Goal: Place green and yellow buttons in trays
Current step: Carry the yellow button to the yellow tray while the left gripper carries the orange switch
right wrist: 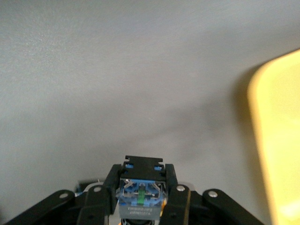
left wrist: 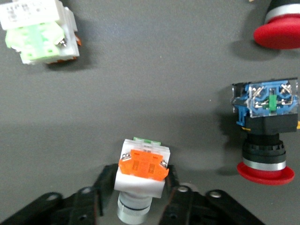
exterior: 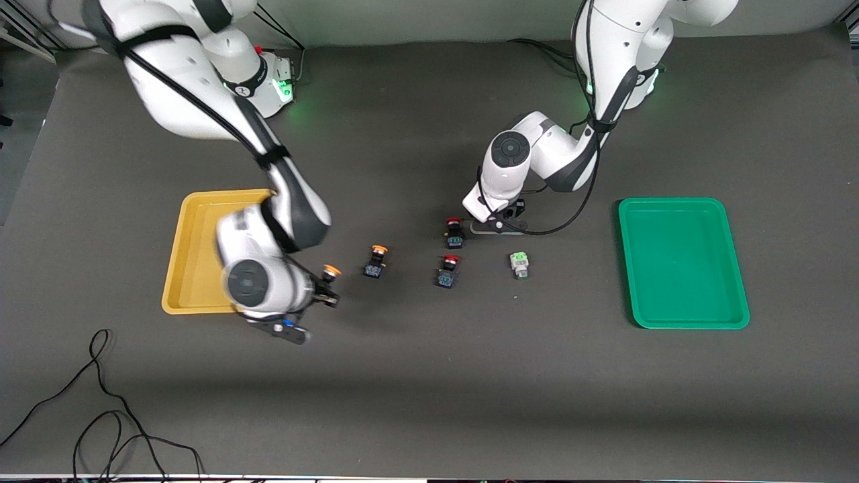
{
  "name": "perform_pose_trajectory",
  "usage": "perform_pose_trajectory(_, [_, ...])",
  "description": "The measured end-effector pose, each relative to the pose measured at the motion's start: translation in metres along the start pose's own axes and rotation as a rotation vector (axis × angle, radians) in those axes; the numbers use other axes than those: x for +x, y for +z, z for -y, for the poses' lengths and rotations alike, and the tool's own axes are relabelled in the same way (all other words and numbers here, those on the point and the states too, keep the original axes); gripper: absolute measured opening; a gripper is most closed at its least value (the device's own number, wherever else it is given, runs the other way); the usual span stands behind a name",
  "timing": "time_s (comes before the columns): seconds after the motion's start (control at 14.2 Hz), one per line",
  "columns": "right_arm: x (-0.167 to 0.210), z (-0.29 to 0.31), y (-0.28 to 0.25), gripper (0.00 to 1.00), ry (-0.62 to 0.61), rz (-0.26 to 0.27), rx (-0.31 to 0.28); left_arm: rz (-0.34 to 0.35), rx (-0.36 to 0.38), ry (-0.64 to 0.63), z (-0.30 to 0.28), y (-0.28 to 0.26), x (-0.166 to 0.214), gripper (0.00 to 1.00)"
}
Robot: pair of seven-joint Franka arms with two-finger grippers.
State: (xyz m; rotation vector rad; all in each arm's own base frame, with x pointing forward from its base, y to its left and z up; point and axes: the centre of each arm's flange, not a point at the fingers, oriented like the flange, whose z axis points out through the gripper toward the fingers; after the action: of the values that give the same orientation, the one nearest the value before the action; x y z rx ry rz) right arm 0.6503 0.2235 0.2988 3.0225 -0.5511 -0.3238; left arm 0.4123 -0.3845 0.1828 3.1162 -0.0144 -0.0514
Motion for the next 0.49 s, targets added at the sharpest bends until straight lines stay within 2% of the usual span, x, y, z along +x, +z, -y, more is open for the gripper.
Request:
perform_pose_trajectory(0.21, [0.003,-0.063,-0.055,0.42,-0.098,0.044,-0.007,-0.016,-0.004,-0.017,0.001,-0.016,0.011,0.42])
perform_pose_trajectory(0.49, [0.017,-0.135,-0.033,0.42,-0.208,0.084,-0.005,-0.006,0.042,-0.086,0.024,-0.091,0.049,0.42])
